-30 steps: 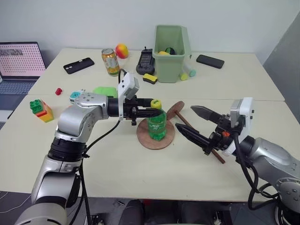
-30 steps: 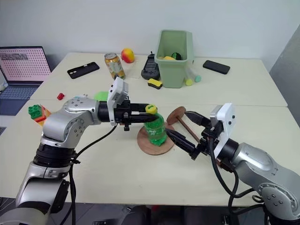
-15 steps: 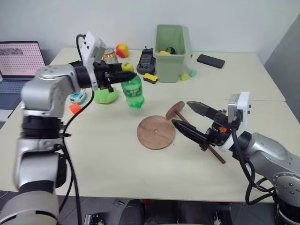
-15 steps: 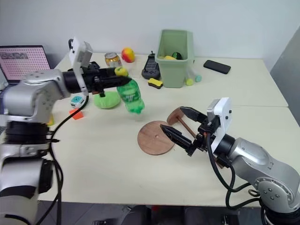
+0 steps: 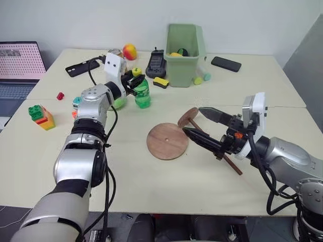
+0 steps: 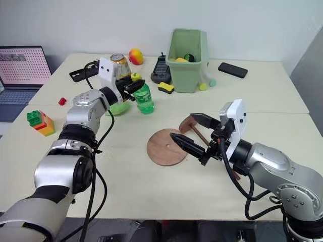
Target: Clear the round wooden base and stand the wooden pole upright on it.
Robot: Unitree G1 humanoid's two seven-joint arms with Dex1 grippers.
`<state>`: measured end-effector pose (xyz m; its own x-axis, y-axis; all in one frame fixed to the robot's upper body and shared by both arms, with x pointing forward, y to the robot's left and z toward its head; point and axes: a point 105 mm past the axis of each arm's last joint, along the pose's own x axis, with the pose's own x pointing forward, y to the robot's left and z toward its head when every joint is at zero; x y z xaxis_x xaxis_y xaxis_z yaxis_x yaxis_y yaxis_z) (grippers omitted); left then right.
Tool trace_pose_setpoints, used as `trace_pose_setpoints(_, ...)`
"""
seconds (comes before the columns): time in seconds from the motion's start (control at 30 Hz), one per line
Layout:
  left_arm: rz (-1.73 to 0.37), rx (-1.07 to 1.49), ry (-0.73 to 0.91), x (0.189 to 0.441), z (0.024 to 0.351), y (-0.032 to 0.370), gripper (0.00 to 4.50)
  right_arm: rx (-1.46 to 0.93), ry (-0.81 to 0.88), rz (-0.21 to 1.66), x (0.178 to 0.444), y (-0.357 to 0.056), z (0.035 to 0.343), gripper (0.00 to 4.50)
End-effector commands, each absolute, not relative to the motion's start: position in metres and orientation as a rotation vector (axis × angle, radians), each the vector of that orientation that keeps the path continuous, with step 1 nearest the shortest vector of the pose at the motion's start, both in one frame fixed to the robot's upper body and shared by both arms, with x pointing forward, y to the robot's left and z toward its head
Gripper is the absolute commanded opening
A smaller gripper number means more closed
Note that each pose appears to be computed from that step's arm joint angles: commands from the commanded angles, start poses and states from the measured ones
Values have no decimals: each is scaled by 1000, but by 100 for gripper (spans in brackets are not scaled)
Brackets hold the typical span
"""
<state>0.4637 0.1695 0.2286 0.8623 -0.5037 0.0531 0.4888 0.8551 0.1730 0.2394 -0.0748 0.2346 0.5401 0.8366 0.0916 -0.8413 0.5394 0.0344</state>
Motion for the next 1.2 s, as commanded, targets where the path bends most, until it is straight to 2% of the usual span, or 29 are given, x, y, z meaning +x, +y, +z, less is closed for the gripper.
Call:
trace_pose_setpoints(0.03, -530, 166, -152, 464, 245, 168, 204, 58, -114, 989, 234, -76, 242, 450)
trace_pose_setpoints(0.13, -548, 162, -156, 464, 248, 167, 241, 58, -112, 975, 236, -77, 241, 450)
trace_pose_setpoints(0.2, -556, 168, -165, 463, 253, 168, 292, 101, -100, 951, 239, -79, 242, 450)
trace_pose_setpoints(0.3, -564, 177, -186, 459, 262, 174, 346, 115, -89, 929, 243, -80, 242, 450)
trace_pose_setpoints(0.47, -628, 190, -247, 435, 283, 185, 447, 96, -55, 926, 248, -85, 242, 450)
trace_pose_setpoints(0.53, -635, 191, -259, 427, 287, 188, 447, 88, -44, 933, 249, -87, 241, 450)
trace_pose_setpoints(0.7, -706, 240, -205, 384, 288, 202, 447, 74, 29, 943, 272, -92, 238, 450)
trace_pose_setpoints(0.83, -962, 305, -21, 317, 253, 180, 447, -20, 222, 944, 302, -109, 225, 450)
trace_pose_setpoints(0.93, -1049, 284, 43, 294, 238, 165, 447, -39, 311, 984, 314, -112, 225, 450)
trace_pose_setpoints(1.1, -1204, 287, 128, 251, 207, 147, 447, -48, 634, 967, 341, -106, 208, 450)
trace_pose_setpoints(1.2, -1245, 279, 139, 241, 202, 139, 447, -66, 729, 939, 350, -107, 200, 450)
